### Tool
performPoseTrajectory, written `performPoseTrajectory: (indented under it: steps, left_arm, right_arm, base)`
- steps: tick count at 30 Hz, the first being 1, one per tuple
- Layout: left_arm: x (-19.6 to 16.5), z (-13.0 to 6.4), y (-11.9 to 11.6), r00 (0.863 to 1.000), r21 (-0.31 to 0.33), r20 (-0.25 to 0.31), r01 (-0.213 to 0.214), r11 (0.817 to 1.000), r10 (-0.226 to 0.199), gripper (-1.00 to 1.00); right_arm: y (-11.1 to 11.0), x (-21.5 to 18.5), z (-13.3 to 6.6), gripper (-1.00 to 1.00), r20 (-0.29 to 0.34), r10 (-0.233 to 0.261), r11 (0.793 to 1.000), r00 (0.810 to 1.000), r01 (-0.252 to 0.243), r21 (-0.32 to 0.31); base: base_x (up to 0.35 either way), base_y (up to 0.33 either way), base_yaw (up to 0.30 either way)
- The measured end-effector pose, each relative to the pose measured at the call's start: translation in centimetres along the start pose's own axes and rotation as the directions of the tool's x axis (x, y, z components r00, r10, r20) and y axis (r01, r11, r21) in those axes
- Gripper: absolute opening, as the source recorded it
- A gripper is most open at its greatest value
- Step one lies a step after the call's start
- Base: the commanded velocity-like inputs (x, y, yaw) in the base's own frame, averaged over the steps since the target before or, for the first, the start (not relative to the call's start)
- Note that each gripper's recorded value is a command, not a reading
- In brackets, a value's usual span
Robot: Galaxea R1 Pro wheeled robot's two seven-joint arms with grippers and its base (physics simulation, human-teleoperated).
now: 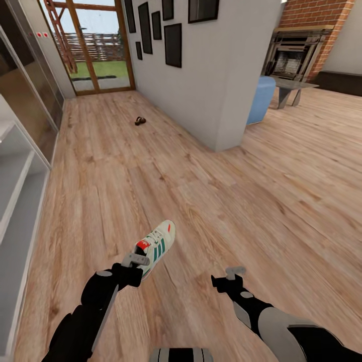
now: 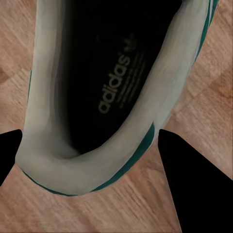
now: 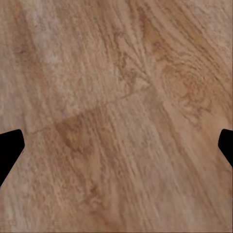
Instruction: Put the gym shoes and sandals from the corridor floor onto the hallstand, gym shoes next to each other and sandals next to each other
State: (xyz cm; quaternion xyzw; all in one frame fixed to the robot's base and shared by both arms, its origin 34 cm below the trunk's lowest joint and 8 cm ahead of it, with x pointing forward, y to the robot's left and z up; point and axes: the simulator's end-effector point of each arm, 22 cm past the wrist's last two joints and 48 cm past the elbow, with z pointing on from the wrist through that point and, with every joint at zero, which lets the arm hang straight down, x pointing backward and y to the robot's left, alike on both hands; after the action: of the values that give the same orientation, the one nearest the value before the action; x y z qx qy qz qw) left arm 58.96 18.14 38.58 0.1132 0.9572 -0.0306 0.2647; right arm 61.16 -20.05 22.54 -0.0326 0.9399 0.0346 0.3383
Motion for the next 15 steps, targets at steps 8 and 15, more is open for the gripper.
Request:
performPoseTrajectory:
  steps: [8,15]
  left_arm:
    - [-0.01,0.00,-0.05,1.000,0.001,0.000,-0.001,1.000,0.001,-1.00]
    - [0.00,0.00,-0.01,1.000,0.000,0.000,0.000,1.000,0.000,-1.00]
  right_arm:
    - [0.00,0.00,0.00,1.00,0.000,0.000,1.000,1.000,0.000,0.000]
    - [0.00,0.00,0.00,1.00,0.000,0.000,1.000,1.000,0.000,0.000]
  base:
    - [0.336,0.000,0.000]
    - [0.336,0.000,0.000]
